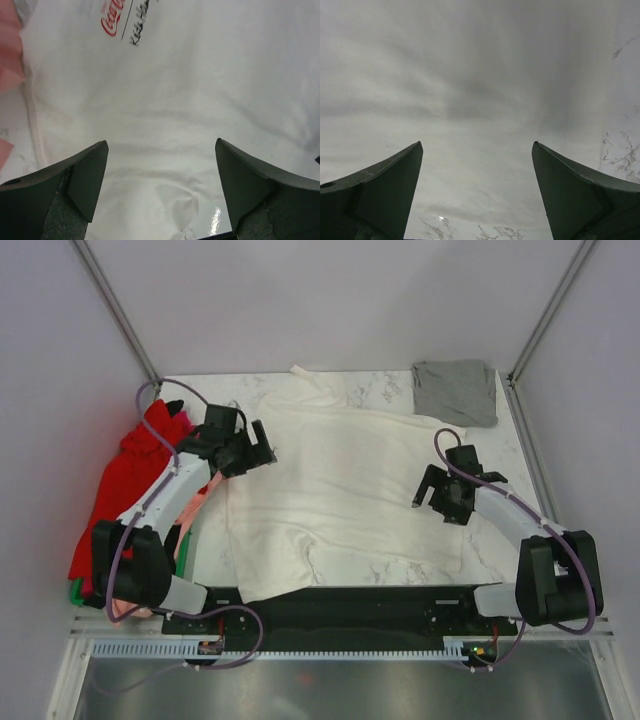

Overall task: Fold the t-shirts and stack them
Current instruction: Flatten the tshirt out

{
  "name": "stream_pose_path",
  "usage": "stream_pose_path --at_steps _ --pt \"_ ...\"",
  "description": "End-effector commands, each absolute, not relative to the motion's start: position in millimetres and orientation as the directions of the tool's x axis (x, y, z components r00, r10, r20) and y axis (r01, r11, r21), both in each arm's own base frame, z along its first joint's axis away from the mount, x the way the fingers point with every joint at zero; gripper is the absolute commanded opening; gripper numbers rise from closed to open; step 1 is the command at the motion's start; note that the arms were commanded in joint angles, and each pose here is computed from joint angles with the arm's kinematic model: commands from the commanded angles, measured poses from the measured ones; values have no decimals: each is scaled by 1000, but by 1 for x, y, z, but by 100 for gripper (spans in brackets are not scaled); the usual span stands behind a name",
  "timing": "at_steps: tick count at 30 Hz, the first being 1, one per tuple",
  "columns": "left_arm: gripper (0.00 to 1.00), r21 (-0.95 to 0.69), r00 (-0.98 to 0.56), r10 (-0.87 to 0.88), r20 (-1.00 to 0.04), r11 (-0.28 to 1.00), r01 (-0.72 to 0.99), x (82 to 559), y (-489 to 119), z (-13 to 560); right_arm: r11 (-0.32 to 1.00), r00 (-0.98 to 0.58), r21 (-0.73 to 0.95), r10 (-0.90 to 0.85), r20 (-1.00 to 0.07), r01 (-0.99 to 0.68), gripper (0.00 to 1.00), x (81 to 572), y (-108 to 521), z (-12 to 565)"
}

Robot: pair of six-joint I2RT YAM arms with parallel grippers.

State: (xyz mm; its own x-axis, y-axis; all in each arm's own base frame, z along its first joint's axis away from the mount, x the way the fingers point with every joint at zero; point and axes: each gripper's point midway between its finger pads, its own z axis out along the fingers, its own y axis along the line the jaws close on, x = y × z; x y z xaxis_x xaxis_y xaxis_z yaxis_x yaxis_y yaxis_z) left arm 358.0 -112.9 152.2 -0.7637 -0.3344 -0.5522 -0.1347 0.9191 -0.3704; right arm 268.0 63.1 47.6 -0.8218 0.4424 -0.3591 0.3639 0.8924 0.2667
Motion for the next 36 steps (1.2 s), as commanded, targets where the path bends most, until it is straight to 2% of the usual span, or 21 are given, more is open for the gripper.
stream_pose_path --at_steps 1,5,9,10,14,16,17,19,20,23,25,27,28,30,31,33,34,36 --pt "93 -370 -854 -365 -372 901 -225 319 -120 90 879 -837 241 469 -281 412 98 263 66 31" --pt "93 -371 -878 -373 -302 894 -252 306 -127 63 878 -834 200 477 -279 435 98 291 58 21" --pt "93 -347 -893 -377 -246 894 -282 315 -129 33 886 -830 86 458 -319 456 98 326 35 6" --pt "93 -337 -893 -384 -235 894 -295 318 -128 26 887 -845 47 452 -287 459 98 328 31 -11" --pt "92 -341 -881 -433 -191 871 -354 340 -131 10 888 -827 63 449 -338 456 98 392 25 -8" --pt "91 -362 -878 -435 -201 865 -346 360 -137 15 893 -837 76 444 -319 444 98 405 26 -10" --pt "91 -369 -875 -437 -211 864 -343 367 -136 18 899 -831 99 433 -349 426 98 422 27 4" --pt "91 -387 -865 -422 -272 871 -302 393 -138 42 911 -831 135 412 -373 391 98 432 33 21" --pt "92 -373 -870 -412 -269 878 -300 392 -136 50 915 -829 139 401 -390 378 98 434 33 29" --pt "92 -387 -854 -390 -345 888 -250 401 -135 96 918 -798 162 396 -454 363 98 429 31 66" --pt "92 -390 -850 -391 -354 888 -246 382 -132 108 915 -748 194 401 -529 353 98 424 29 107" --pt "93 -387 -835 -388 -389 892 -234 348 -129 123 904 -718 206 423 -553 374 98 408 25 122" --pt "93 -382 -833 -388 -395 894 -235 335 -128 124 897 -669 244 438 -601 368 98 399 25 151" --pt "93 -390 -818 -423 -389 880 -270 296 -121 124 870 -634 217 475 -610 443 98 369 13 146" --pt "92 -402 -807 -460 -369 862 -307 281 -118 122 835 -573 245 523 -631 492 98 351 7 162" --pt "91 -386 -814 -485 -320 851 -356 249 -112 103 803 -549 207 546 -633 559 98 316 -6 142" --pt "90 -408 -798 -509 -324 836 -367 239 -112 108 788 -497 247 562 -662 563 98 305 -9 153" --pt "88 -351 -808 -497 -317 853 -387 219 -109 94 774 -503 285 598 -624 565 98 285 -1 130"
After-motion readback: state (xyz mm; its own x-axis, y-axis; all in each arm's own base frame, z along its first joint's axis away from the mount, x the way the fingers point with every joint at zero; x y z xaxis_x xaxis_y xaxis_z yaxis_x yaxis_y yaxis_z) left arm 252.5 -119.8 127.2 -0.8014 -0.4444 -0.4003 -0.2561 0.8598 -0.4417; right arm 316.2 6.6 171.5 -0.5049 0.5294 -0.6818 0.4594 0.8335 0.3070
